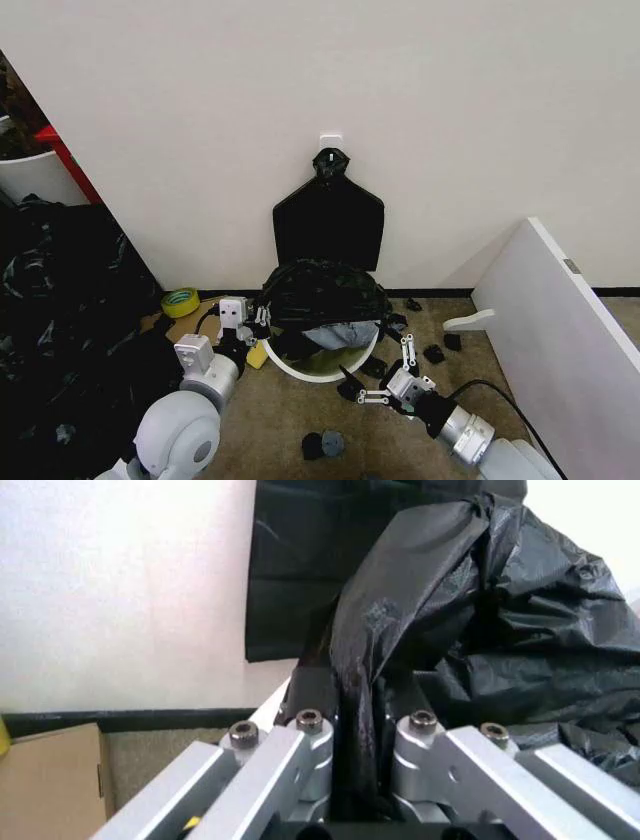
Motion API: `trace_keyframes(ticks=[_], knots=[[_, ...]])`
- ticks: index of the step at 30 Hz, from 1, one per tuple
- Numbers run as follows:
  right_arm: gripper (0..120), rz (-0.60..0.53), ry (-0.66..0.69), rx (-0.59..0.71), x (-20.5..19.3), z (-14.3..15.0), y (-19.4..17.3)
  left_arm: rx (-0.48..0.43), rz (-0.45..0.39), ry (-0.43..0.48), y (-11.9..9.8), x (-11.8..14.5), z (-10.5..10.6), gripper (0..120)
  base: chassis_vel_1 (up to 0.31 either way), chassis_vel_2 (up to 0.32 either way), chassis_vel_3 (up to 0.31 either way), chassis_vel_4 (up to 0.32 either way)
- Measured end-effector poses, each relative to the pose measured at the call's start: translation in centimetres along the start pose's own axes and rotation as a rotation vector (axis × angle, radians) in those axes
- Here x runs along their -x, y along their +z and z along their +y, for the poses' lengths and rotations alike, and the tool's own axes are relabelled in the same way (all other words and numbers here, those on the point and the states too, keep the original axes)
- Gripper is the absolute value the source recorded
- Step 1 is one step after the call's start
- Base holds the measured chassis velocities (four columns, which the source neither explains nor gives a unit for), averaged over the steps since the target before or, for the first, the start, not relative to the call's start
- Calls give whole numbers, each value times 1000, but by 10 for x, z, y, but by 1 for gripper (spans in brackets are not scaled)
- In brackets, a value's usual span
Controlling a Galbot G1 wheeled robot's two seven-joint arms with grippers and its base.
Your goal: Place the garbage bag over the trash bin.
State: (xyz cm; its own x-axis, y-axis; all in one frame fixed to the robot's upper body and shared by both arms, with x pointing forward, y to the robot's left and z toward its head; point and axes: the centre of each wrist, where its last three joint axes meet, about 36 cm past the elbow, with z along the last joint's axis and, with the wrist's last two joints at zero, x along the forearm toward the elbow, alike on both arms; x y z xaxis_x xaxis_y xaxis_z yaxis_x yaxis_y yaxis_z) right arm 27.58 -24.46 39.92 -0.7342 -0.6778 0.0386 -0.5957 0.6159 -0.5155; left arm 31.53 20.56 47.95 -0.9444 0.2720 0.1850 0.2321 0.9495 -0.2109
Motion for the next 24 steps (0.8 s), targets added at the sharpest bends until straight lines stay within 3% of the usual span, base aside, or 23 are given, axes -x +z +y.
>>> trace_keyframes(ticks=[12,15,24], knots=[[65,60,128,-39,9,4,-8,-4,0,17,-2,0,-5,5,0,0,0,0],[43,50,151,-50,10,5,-8,-17,8,23,-2,2,-6,5,0,0,0,0],[10,-43,143,-25,9,9,-2,-20,11,18,-1,5,-5,5,0,0,0,0]])
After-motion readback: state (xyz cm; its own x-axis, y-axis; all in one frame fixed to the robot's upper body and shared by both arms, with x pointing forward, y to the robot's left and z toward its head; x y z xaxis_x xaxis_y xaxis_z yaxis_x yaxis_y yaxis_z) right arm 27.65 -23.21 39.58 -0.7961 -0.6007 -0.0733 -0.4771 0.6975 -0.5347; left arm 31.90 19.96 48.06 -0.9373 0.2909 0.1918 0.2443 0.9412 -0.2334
